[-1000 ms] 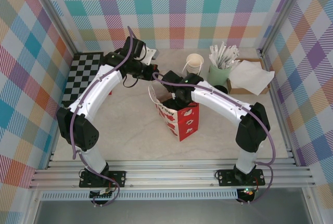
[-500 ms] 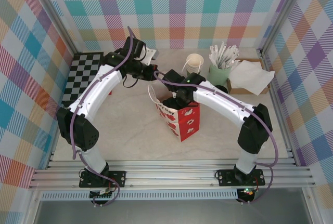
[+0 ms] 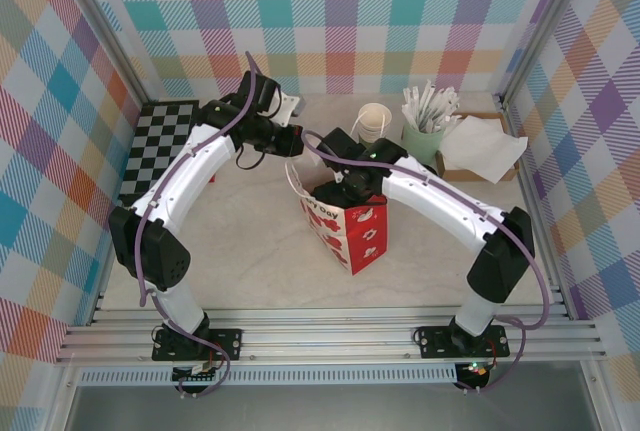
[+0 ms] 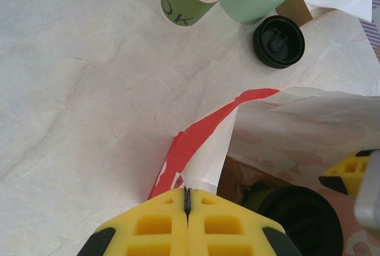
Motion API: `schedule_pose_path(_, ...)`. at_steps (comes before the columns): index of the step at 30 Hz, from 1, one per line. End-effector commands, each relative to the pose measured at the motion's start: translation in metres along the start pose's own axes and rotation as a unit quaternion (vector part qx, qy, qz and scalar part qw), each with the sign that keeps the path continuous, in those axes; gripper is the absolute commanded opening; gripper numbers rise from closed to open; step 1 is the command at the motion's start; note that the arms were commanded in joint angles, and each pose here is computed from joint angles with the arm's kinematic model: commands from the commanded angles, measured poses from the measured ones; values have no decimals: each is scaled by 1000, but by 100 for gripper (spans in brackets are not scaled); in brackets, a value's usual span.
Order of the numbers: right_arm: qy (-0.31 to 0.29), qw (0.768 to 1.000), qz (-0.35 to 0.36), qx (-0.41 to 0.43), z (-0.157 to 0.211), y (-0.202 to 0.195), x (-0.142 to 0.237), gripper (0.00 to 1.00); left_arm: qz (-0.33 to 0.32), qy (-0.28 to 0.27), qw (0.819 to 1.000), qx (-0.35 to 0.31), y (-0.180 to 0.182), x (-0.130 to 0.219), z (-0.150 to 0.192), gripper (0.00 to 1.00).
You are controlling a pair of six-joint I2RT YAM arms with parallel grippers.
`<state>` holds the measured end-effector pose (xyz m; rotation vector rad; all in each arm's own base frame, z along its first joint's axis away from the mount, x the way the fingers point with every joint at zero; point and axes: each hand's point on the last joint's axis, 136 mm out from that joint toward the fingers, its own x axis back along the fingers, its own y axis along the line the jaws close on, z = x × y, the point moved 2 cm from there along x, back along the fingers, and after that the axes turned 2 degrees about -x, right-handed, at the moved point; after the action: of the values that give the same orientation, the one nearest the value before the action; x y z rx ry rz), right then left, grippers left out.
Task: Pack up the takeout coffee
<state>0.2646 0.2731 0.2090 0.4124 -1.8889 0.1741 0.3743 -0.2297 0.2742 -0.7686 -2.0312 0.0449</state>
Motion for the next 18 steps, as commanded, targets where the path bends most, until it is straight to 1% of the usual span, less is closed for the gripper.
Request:
schedule_pose_path(1, -42, 999, -10, 2, -10, -1, 24, 100, -8, 1, 1000, -3, 0, -2, -3, 0)
schedule_pose_path(4, -59, 998, -15, 4, -14, -1, 31, 100, -7, 0, 1000, -3, 0, -2, -4, 0)
schedule_pose_path(8, -62, 998, -16, 7, -14, -1, 33, 100, -5, -3, 1000, -3, -1, 0, -5, 0)
schedule_pose_path(18, -46, 999, -17, 5, -15, 5, 6, 100, 49, -9, 999, -21, -24, -1, -6, 0)
